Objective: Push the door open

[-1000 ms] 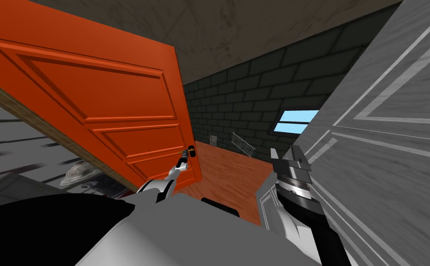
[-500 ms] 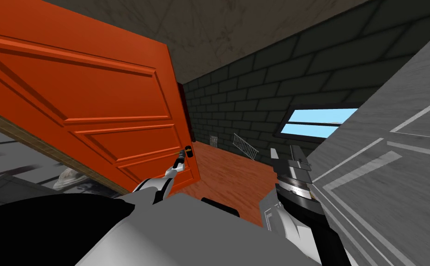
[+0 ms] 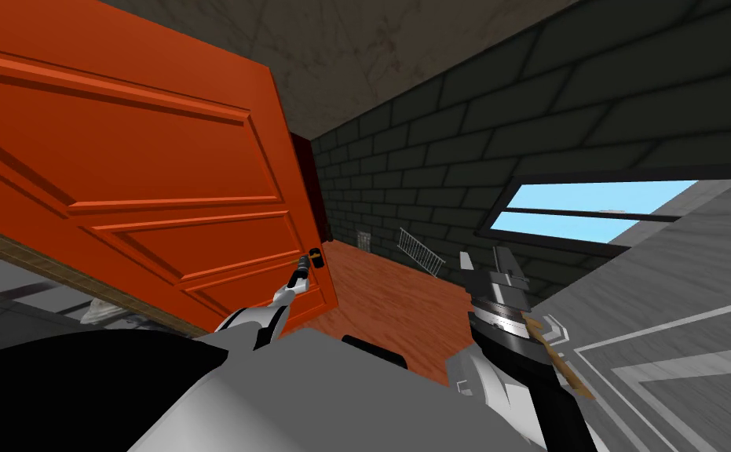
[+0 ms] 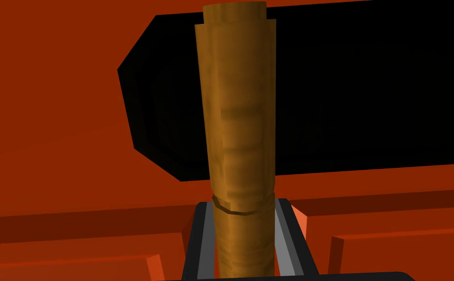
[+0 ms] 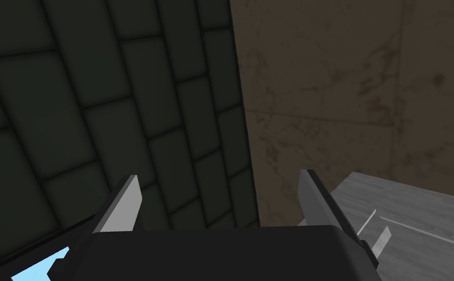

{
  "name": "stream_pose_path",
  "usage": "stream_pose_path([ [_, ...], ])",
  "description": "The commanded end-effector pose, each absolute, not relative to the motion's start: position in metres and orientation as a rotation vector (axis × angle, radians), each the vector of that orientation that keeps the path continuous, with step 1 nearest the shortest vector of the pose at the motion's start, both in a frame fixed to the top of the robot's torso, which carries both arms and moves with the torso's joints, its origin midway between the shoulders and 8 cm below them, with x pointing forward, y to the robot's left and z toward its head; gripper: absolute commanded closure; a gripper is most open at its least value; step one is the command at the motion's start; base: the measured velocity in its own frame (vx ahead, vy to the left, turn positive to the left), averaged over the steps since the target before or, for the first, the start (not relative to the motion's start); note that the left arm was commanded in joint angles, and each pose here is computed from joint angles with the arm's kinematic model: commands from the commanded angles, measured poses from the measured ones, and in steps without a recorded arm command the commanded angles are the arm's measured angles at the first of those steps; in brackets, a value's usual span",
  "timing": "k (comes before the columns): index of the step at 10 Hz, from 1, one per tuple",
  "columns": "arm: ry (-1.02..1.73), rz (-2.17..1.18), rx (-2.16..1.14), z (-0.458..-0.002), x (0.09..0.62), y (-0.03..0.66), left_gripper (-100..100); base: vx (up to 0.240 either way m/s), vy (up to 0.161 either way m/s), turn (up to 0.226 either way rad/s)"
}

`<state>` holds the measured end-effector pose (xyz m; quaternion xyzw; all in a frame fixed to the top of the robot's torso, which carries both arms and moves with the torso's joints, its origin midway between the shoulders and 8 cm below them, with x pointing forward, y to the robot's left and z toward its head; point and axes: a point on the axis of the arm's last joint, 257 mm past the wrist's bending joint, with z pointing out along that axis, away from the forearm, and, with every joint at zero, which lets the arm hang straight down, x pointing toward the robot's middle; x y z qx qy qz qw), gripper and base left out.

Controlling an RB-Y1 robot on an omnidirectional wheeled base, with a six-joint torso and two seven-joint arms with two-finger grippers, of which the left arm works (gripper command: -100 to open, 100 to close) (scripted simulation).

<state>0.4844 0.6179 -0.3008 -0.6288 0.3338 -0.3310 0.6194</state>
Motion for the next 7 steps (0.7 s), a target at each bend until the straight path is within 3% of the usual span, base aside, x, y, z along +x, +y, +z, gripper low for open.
stream_pose_path([
  [1,0.759,-0.748,-1.448,-0.302,0.479,0.625,100,0.031,0.003,0.009],
  [3,0.755,-0.744,-1.449,-0.301,0.476,0.629,100,0.003,0.004,-0.010],
  [7,0.733,-0.725,-1.453,-0.299,0.464,0.646,100,0.134,-0.043,0.065],
])
